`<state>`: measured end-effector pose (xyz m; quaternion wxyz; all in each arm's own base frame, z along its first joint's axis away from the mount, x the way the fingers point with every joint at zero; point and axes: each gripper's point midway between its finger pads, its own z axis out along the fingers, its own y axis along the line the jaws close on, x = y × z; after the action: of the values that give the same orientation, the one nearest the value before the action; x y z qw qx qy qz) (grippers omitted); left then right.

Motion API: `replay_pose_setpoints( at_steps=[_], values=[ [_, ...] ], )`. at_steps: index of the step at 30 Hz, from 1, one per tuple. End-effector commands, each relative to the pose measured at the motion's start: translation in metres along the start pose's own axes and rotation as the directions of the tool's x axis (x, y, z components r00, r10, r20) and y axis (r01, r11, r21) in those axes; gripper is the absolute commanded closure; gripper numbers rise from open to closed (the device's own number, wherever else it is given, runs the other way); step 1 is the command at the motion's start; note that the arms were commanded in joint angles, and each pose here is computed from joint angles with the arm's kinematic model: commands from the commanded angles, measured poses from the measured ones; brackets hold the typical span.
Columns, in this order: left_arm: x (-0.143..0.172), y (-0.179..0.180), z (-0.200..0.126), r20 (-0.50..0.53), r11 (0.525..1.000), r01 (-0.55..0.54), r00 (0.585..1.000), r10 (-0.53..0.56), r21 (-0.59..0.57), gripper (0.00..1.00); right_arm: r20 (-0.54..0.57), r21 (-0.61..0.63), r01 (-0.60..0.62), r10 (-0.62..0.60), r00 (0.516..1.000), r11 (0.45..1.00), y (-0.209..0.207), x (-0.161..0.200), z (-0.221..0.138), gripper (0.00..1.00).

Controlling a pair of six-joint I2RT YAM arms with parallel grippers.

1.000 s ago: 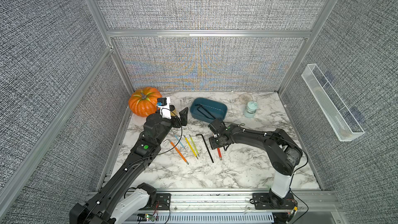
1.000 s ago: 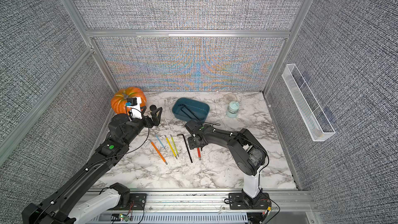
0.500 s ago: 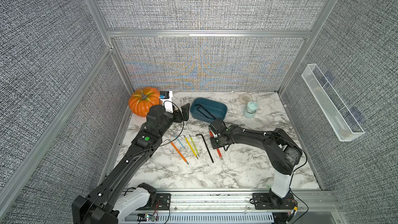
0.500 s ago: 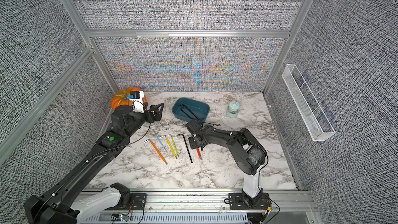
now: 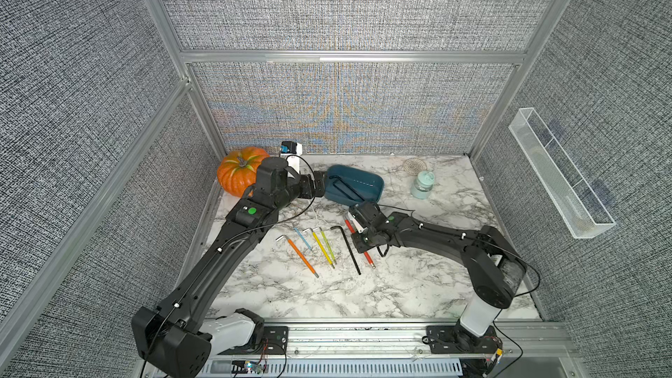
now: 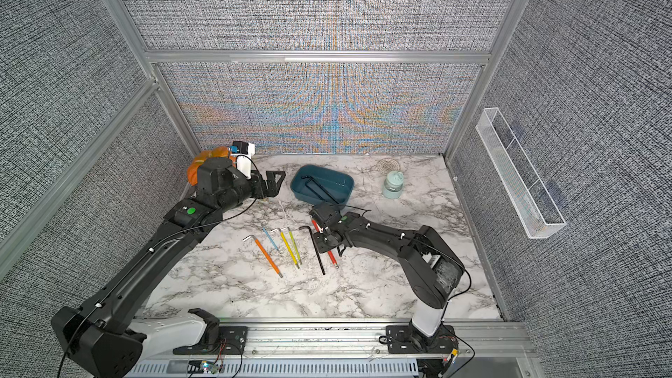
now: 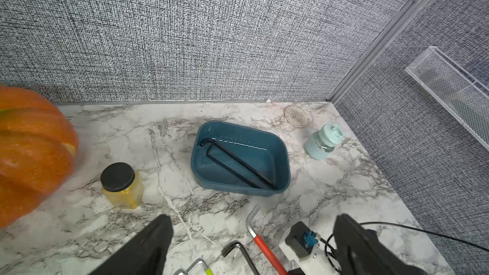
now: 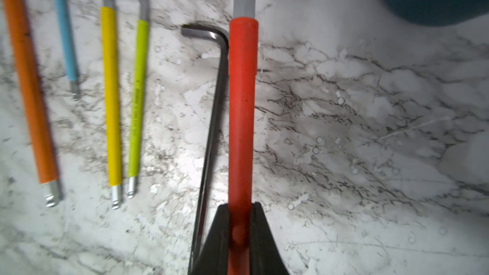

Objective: Put the hex key on the desktop into the storage box
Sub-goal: Pick up the Allen key from the center of the board, then place the Allen key in the storage box.

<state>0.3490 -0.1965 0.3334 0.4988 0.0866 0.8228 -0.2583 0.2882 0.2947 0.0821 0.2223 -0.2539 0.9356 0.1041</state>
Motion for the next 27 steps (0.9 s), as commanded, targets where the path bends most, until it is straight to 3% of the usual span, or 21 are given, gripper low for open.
replay_pose_setpoints(
  at_steps=[1, 5, 10, 16, 21, 27],
  values=[
    [0.008, -0.002, -0.002, -0.040, 1.000, 0.010, 0.999, -0.010, 0.013, 0.00, 0.112, 0.029, 0.083, -0.085, 0.990, 0.996, -0.003, -0.026, -0.027, 1.00],
    [0.019, -0.006, 0.001, -0.088, 0.998, 0.050, 0.995, -0.046, 0.046, 0.00, 0.228, 0.055, 0.138, -0.147, 0.962, 0.989, -0.002, -0.061, -0.060, 1.00],
    [0.013, -0.026, -0.005, -0.108, 0.986, 0.091, 0.991, -0.077, 0.138, 0.00, 0.263, 0.113, 0.236, -0.258, 0.930, 0.965, -0.011, -0.102, -0.073, 1.00],
    [0.004, -0.030, -0.010, -0.142, 0.990, 0.066, 0.989, -0.048, 0.128, 0.00, 0.329, 0.166, 0.300, -0.339, 0.881, 0.939, -0.026, -0.145, -0.085, 1.00],
    [-0.006, -0.021, -0.003, -0.098, 0.989, 0.122, 0.989, -0.114, 0.081, 0.00, 0.321, 0.187, 0.301, -0.347, 0.881, 0.935, -0.063, -0.160, -0.057, 1.00],
    [0.006, -0.010, 0.028, -0.136, 0.988, 0.150, 0.980, -0.143, 0.045, 0.00, 0.279, 0.167, 0.298, -0.335, 0.900, 0.940, -0.095, -0.177, -0.018, 1.00]
  ],
)
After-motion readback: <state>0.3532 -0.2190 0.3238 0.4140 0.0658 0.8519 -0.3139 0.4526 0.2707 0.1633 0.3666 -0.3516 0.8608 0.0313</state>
